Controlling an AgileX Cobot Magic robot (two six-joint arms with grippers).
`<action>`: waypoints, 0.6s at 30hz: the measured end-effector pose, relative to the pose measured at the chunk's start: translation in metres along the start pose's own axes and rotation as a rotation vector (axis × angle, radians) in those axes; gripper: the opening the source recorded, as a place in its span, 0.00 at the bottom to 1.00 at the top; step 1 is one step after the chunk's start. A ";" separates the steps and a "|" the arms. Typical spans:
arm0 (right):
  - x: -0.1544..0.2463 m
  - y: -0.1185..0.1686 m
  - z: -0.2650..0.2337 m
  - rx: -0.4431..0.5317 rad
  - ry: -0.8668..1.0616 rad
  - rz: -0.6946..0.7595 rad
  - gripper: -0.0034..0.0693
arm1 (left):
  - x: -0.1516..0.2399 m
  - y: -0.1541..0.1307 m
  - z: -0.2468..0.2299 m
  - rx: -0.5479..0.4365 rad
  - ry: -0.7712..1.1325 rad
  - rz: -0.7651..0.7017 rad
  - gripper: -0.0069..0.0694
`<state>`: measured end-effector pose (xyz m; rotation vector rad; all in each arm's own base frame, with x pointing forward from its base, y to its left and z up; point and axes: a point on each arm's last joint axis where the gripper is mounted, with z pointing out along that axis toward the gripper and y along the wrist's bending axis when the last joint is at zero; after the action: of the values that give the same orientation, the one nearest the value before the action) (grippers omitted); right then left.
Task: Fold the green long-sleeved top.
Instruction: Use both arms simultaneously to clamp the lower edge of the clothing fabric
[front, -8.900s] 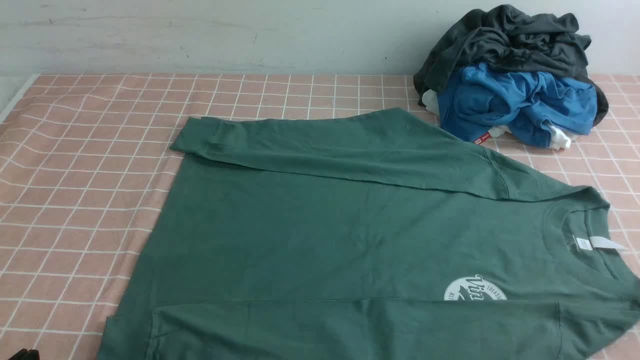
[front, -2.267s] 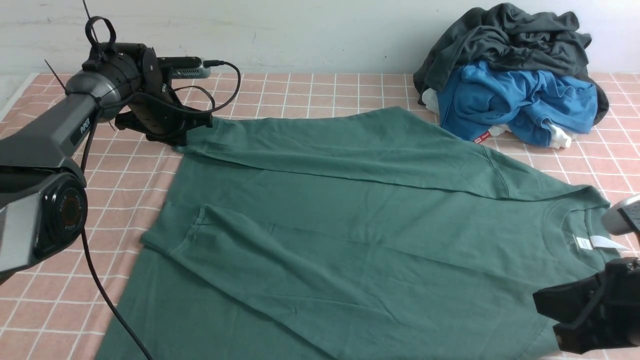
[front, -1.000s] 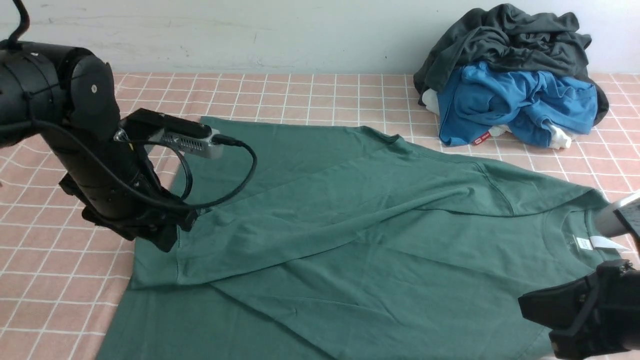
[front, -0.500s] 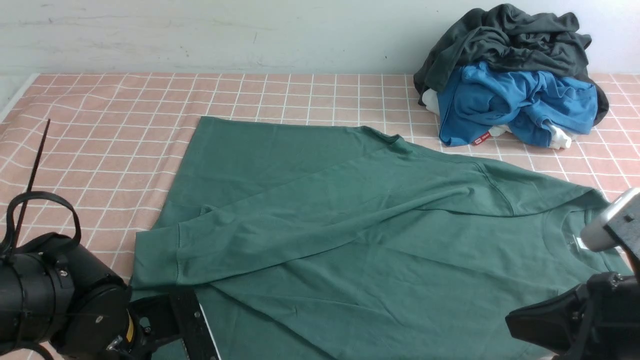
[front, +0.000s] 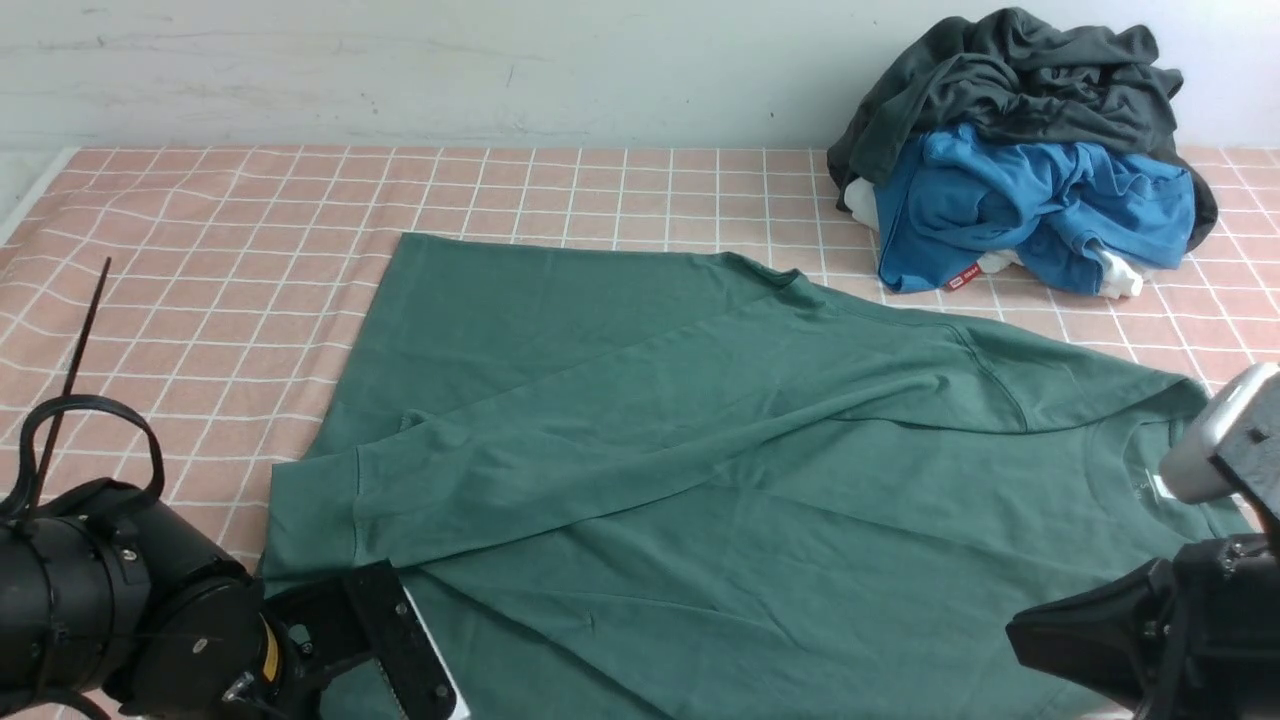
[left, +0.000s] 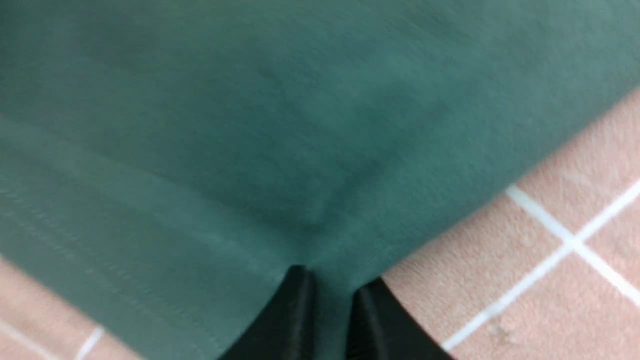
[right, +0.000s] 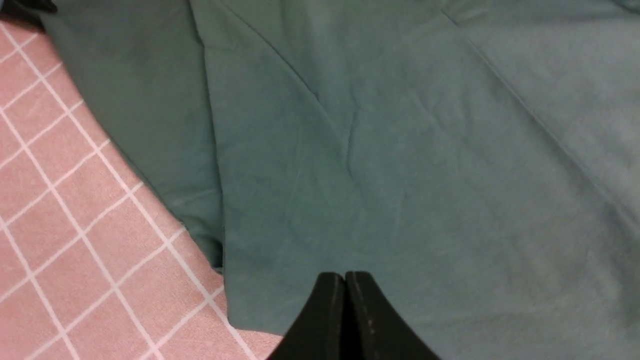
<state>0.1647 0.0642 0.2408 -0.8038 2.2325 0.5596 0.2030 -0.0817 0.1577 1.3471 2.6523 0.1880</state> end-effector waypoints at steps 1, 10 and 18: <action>0.000 0.000 0.000 0.001 -0.001 -0.012 0.03 | 0.000 0.001 -0.001 -0.001 0.001 -0.014 0.17; -0.014 -0.017 -0.017 0.170 0.150 -0.189 0.08 | -0.018 0.027 -0.066 -0.120 -0.112 -0.300 0.10; 0.005 -0.037 0.033 0.157 0.628 -0.528 0.44 | -0.019 0.026 -0.067 -0.094 -0.123 -0.340 0.10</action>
<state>0.2024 0.0548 0.2090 -1.5756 2.4028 -0.1486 0.2213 -0.0850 0.2300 0.8345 2.6780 0.1768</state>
